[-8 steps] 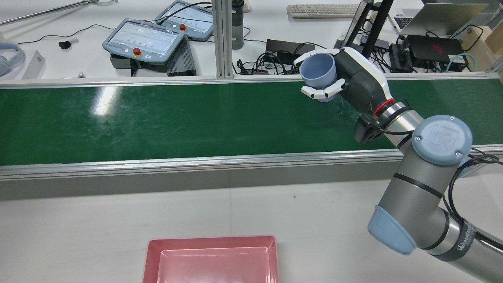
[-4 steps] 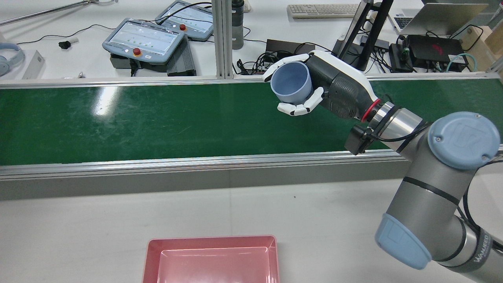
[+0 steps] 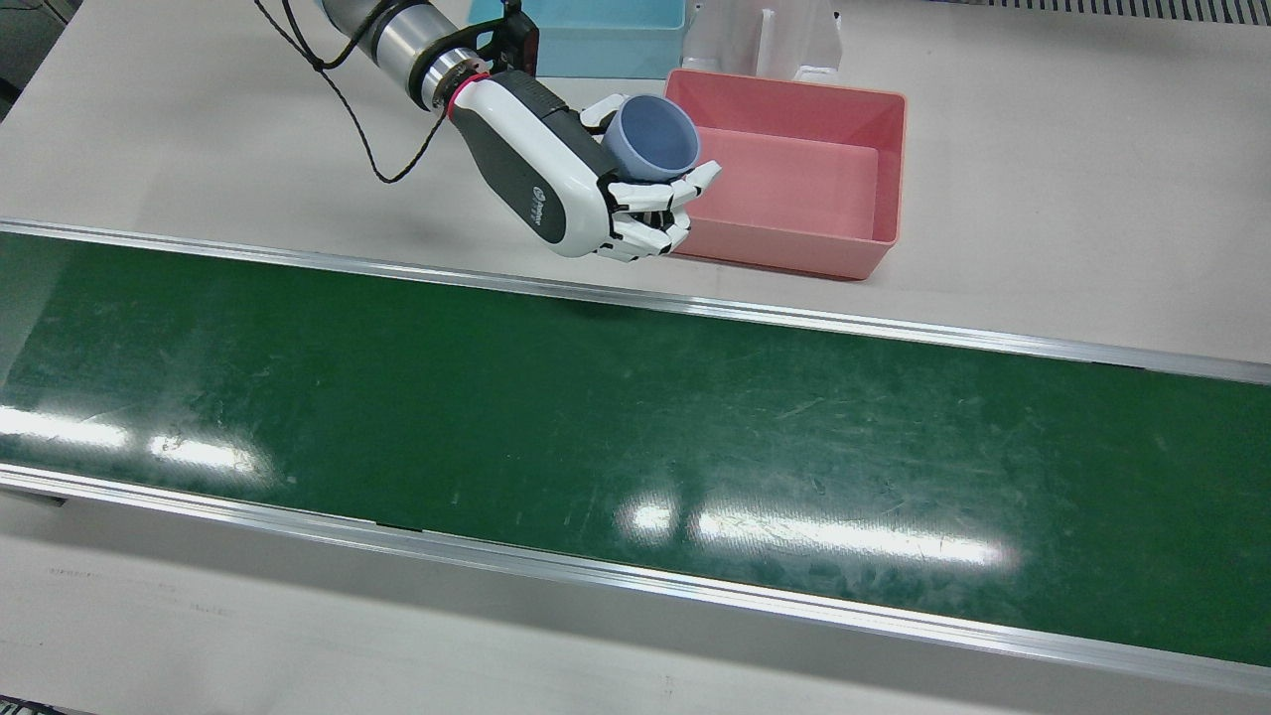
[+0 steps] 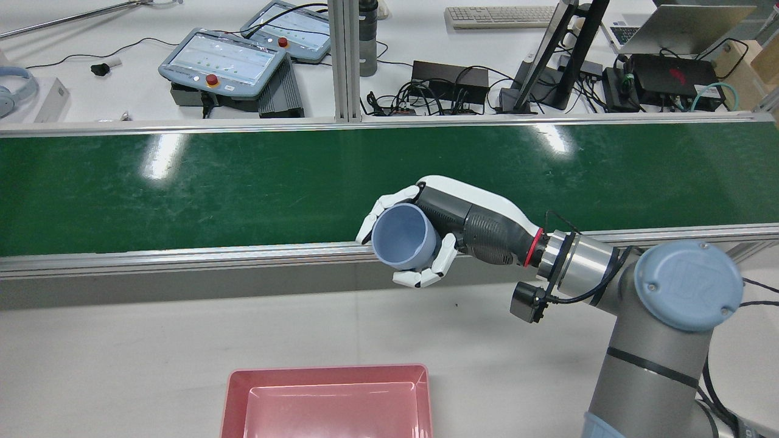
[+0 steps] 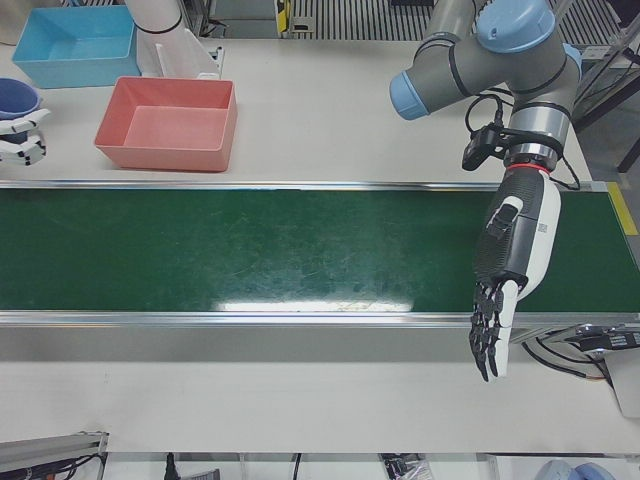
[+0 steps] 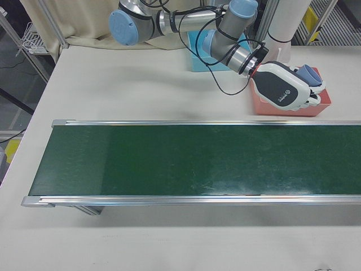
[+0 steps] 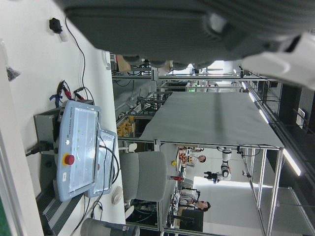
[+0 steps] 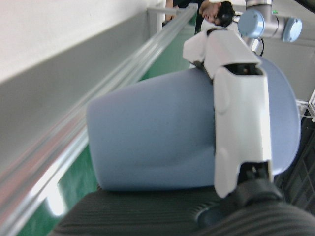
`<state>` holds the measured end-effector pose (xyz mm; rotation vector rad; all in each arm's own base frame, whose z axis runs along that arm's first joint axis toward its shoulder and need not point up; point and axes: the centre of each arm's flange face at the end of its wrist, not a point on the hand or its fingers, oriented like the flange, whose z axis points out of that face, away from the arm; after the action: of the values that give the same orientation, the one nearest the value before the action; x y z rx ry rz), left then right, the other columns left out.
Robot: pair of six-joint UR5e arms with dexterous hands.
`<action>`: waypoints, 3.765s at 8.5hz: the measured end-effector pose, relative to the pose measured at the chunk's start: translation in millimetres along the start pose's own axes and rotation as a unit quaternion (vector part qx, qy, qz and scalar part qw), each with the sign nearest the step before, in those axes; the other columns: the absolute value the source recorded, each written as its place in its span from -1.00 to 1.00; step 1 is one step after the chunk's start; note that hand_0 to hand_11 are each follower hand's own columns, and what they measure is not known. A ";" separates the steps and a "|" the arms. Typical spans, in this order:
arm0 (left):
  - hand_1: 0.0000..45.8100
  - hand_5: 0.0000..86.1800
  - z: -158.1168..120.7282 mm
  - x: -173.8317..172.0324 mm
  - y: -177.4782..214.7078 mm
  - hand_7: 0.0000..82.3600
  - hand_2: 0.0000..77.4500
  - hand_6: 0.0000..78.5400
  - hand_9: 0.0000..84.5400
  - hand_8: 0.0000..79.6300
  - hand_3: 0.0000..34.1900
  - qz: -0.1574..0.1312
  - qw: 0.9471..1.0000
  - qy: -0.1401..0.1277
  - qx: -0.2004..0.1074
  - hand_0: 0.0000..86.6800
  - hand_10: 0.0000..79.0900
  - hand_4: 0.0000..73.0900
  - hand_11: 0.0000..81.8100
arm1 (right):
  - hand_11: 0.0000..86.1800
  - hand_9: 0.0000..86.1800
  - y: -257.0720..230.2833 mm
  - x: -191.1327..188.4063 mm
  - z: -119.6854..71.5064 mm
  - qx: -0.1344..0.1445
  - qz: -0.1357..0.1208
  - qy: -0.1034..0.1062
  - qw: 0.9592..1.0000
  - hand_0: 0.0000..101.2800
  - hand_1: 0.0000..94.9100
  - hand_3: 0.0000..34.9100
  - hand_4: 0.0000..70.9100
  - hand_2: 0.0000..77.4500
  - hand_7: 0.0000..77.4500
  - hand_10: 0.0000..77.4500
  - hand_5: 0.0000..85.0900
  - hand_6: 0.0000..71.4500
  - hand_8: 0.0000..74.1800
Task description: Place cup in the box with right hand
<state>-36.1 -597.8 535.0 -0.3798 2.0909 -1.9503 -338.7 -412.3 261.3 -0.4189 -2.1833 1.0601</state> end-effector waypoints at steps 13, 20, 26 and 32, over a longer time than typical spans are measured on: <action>-0.98 -1.00 0.0 0.0 -0.2 -1.00 -0.99 -1.00 -1.00 -1.00 -1.00 -0.001 1.000 0.000 0.000 -1.00 -1.00 -1.00 -1.00 | -0.53 -0.42 29.3 147.2 -24.2 -0.001 0.024 0.102 0.994 0.11 -0.69 -0.38 -1.00 0.11 -0.46 -0.99 -0.94 -0.97 -0.93; -0.98 -1.00 0.2 -0.2 -0.6 -1.00 -0.99 -1.00 -1.00 -1.00 -1.00 0.000 1.000 0.000 0.000 -1.00 -1.00 -1.00 -1.00 | -0.97 -0.99 37.5 140.1 -24.5 -0.013 0.028 0.093 0.995 -0.01 -0.60 -0.40 -1.00 -0.51 -0.96 -1.00 -0.87 -0.97 -1.00; -0.98 -1.00 0.0 0.3 -0.9 -1.00 -0.99 -1.00 -1.00 -1.00 -1.00 0.000 1.000 0.000 0.001 -1.00 -1.00 -1.00 -1.00 | -0.97 -0.92 26.8 40.6 -31.1 -0.002 -0.004 0.019 1.000 -0.01 -0.57 -0.40 -1.00 -0.97 -0.48 -1.00 -0.90 -0.97 -0.99; -0.98 -1.00 0.0 0.4 -0.3 -1.00 -0.99 -1.00 -1.00 -1.00 -1.00 0.000 1.000 0.000 -0.001 -1.00 -1.00 -1.00 -1.00 | -0.99 -0.84 -149.1 -166.1 -162.7 0.214 -0.026 -0.170 0.962 0.01 -0.57 -0.40 -1.00 -0.97 -0.52 -1.00 -0.87 -0.82 -0.97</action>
<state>-36.5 -598.0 535.3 -0.3798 2.0926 -1.9500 -105.9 -500.9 380.6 0.0201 -2.1473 1.6229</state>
